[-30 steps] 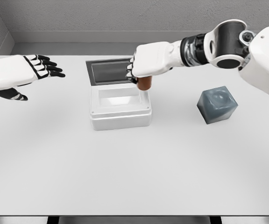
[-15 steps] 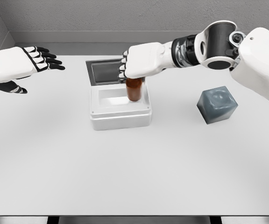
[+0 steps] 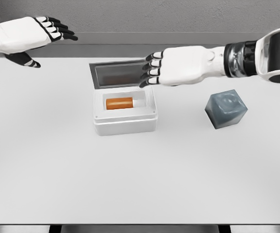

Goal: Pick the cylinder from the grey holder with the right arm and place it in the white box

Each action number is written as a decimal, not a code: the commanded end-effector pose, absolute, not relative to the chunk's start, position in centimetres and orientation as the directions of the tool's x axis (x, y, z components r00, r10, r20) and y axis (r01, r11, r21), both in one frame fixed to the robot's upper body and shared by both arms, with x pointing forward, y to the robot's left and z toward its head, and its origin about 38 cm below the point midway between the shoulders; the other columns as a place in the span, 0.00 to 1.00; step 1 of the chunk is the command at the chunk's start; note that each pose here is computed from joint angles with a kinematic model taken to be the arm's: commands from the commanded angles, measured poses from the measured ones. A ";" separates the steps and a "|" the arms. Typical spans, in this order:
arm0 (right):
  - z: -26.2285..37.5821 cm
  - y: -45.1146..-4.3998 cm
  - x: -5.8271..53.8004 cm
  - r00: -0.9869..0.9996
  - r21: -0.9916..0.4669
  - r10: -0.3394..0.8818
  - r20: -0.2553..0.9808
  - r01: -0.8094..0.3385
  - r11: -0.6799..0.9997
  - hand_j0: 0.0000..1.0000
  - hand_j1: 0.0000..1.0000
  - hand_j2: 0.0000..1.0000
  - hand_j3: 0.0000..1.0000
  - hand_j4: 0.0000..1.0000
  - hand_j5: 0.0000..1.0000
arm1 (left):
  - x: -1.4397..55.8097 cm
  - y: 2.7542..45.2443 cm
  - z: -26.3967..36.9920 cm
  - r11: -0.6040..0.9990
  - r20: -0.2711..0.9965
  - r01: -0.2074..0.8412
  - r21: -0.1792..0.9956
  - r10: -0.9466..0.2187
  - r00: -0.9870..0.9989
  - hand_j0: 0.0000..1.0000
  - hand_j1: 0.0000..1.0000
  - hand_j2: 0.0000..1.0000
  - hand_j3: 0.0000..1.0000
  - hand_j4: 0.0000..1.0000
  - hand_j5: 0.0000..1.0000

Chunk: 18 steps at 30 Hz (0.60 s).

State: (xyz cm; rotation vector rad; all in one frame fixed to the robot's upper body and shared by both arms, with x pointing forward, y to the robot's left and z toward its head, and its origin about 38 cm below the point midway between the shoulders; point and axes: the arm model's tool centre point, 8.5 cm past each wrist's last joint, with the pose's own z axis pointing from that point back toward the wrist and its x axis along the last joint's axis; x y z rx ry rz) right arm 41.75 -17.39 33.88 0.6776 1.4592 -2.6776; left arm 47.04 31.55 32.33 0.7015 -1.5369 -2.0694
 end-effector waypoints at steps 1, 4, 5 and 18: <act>38.5 -21.6 40.2 -0.896 -0.858 0.271 -0.352 0.194 -0.475 0.99 0.99 0.99 0.99 0.99 0.99 | 48.6 30.5 29.5 -0.268 -0.085 0.123 0.956 -0.651 -0.754 1.00 1.00 1.00 1.00 1.00 1.00; 40.4 -25.6 38.6 -0.934 -0.970 0.337 -0.118 0.036 -0.240 0.99 0.99 0.99 0.99 0.99 0.99 | 49.6 28.8 28.8 -0.302 -0.096 0.131 0.944 -0.633 -0.768 1.00 1.00 1.00 1.00 1.00 1.00; 40.5 -26.3 38.2 -0.939 -0.983 0.339 -0.061 -0.002 -0.184 0.99 0.99 0.99 0.99 0.99 0.99 | 50.0 28.5 28.4 -0.295 -0.083 0.142 0.945 -0.637 -0.766 1.00 1.00 1.00 1.00 1.00 1.00; 26.6 -32.1 35.2 -0.800 -0.870 0.364 0.478 -0.374 0.321 1.00 1.00 1.00 1.00 1.00 1.00 | 53.7 26.5 24.5 -0.411 -0.134 0.217 0.885 -0.673 -0.728 1.00 1.00 1.00 1.00 1.00 1.00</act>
